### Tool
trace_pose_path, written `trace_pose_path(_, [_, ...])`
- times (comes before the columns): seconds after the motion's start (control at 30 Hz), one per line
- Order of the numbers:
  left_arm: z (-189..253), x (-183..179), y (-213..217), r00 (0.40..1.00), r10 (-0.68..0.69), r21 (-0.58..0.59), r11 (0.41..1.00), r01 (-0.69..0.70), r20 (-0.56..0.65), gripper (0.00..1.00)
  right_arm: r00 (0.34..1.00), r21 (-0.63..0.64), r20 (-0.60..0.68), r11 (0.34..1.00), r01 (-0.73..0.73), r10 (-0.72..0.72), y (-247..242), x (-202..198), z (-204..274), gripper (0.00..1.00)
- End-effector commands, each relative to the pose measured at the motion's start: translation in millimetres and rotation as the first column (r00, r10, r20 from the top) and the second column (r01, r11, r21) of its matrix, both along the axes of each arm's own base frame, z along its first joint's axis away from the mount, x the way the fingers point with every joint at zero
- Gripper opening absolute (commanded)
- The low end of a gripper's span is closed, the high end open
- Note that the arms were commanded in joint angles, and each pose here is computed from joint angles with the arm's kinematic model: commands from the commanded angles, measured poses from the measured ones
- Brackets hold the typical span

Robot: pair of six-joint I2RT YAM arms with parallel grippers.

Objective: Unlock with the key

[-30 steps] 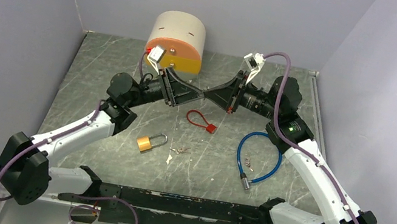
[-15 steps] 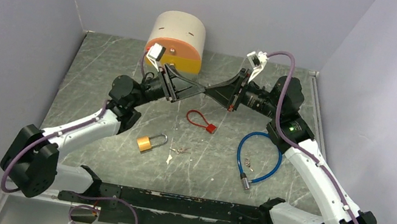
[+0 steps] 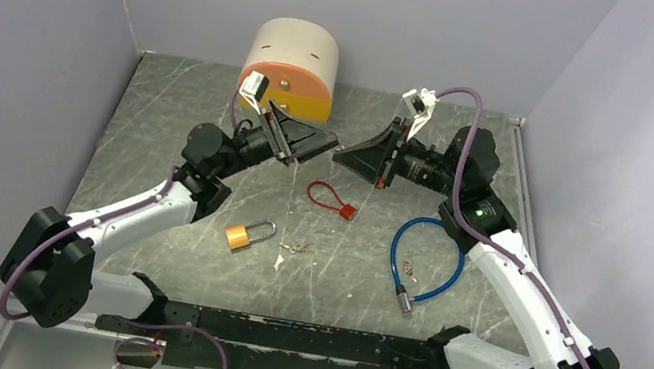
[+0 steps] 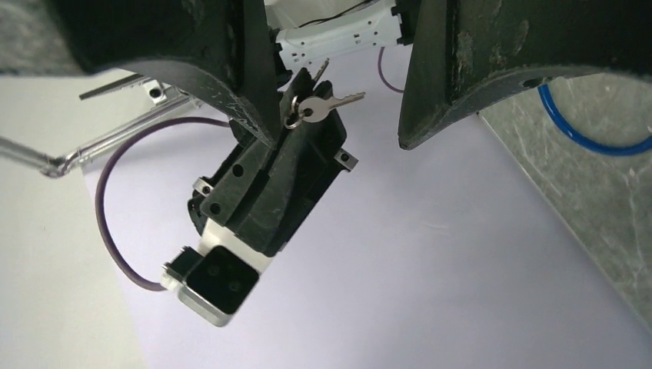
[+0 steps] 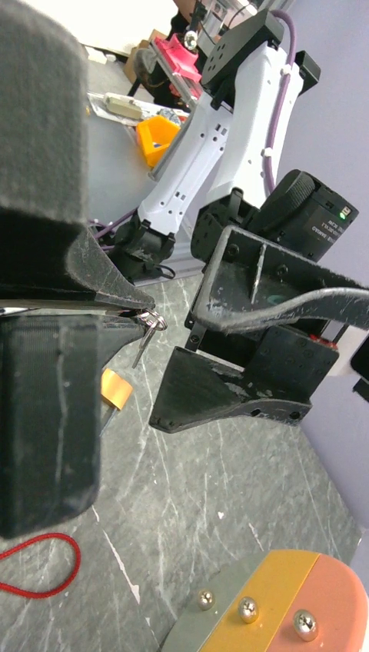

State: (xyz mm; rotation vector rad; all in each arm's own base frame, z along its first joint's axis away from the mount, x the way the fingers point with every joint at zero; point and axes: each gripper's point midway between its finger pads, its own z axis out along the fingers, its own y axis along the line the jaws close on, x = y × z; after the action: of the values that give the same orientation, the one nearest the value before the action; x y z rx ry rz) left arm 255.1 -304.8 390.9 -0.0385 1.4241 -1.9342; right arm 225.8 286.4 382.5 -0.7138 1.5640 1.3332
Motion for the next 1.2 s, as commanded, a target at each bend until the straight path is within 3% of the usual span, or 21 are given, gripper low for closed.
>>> trace_pose_path(0.0, [5.1,1.6,1.0,0.993,0.006,0.032,1.0,-0.002,-0.12,0.63,0.997,0.036,0.071,0.999,0.001,-0.004,-3.2,-3.3,18.8,0.0])
trace_pose_path(0.13, [-28.4,5.4,-2.5,0.915,0.022,0.152,0.987,0.044,-0.403,0.69,0.997,0.057,0.075,0.998,0.025,-0.029,-2.8,2.7,23.9,0.0])
trace_pose_path(0.3, [-26.7,-2.4,-13.5,0.833,-0.074,0.13,0.976,0.172,-0.548,0.7,0.999,0.052,0.053,0.999,0.01,-0.013,2.4,7.1,16.8,0.0])
trace_pose_path(0.63, [-20.9,-6.4,-9.8,0.656,-0.21,-0.112,0.976,0.188,-0.725,0.65,0.999,0.018,0.028,1.0,-0.017,0.016,3.2,3.5,2.1,0.0])
trace_pose_path(0.9, [-16.1,-5.9,-5.8,0.622,-0.218,-0.148,0.976,0.163,-0.752,0.66,0.999,-0.006,-0.003,0.999,-0.047,0.047,4.3,-1.5,-9.2,0.0])
trace_pose_path(0.97, [-16.0,-5.5,-5.2,0.619,-0.213,-0.146,0.977,0.158,-0.756,0.63,0.998,-0.011,-0.008,0.998,-0.057,0.057,5.0,-2.7,-10.8,0.0])
trace_pose_path(1.17, [-18.7,-5.9,-5.5,0.617,-0.223,-0.155,0.974,0.163,-0.755,0.36,0.997,-0.017,-0.019,0.997,-0.074,0.074,4.4,-7.7,-14.4,0.0])
